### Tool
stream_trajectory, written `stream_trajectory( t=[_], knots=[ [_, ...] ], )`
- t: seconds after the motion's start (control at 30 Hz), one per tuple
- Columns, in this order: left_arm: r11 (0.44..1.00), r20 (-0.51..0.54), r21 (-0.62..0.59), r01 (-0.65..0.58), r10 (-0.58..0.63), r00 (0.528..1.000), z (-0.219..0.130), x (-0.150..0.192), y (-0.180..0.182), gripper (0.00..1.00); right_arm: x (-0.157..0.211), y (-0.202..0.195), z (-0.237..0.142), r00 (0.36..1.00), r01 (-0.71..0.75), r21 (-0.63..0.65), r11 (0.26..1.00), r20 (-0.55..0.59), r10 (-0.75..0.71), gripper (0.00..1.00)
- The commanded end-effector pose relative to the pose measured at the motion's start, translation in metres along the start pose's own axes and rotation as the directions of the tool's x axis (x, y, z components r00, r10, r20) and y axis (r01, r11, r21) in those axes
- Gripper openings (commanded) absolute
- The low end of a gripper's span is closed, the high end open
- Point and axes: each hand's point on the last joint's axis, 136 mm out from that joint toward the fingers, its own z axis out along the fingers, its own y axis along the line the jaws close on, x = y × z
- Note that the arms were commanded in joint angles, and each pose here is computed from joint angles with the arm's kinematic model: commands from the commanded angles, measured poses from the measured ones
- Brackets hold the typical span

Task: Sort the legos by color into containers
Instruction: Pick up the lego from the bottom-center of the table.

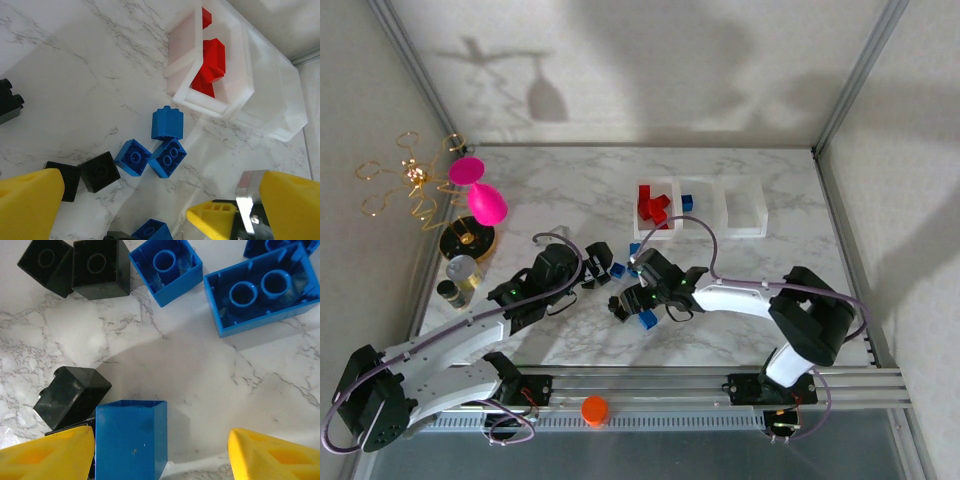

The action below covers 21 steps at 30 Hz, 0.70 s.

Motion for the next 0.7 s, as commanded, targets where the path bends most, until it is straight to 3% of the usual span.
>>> stream_trajectory(
  t=[0.0,0.67],
  knots=[
    [1.0,0.024,-0.023,0.009,-0.009,1.0,-0.005,-0.003,0.008,1.0,-0.015,0.017,0.003,0.999,0.032,-0.04,0.999,0.031,-0.031,0.7],
    [1.0,0.026,-0.018,0.002,-0.002,1.0,-0.004,-0.004,0.007,1.0,0.002,0.002,0.017,0.999,0.028,0.039,0.999,-0.039,-0.026,0.54]
  ],
)
